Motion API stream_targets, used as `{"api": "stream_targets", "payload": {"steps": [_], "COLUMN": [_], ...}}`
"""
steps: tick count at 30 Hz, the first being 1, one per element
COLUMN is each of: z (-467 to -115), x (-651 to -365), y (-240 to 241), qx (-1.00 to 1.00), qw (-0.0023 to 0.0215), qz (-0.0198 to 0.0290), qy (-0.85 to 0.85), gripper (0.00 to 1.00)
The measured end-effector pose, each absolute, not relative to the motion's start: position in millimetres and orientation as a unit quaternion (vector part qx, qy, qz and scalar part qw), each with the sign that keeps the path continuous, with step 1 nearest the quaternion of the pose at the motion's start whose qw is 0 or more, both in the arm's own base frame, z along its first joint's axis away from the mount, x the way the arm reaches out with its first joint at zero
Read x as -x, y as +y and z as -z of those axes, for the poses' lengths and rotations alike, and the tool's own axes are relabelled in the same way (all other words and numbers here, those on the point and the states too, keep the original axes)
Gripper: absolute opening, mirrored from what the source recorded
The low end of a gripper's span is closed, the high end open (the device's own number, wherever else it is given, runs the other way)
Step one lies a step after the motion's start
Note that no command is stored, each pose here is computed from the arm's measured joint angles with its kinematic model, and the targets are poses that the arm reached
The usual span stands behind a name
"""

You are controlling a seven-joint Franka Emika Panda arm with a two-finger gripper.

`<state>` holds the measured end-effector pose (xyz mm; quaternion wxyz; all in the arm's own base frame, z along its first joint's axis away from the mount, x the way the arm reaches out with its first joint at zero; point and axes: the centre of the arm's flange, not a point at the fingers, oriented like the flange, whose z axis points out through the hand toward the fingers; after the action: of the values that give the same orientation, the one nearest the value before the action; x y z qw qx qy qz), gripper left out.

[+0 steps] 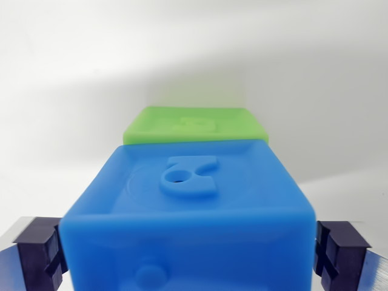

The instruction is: Stack cube

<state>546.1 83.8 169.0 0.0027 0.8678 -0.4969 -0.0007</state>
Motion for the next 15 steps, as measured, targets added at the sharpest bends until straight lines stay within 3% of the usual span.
{"api": "stream_targets", "payload": {"steps": [15], "z": [-171.0], "x": [-546.3], "y": [83.9], "qx": [-0.868], "qw": [0.0024], "qz": [0.0004], "qy": [-0.497], "gripper": [1.00]}}
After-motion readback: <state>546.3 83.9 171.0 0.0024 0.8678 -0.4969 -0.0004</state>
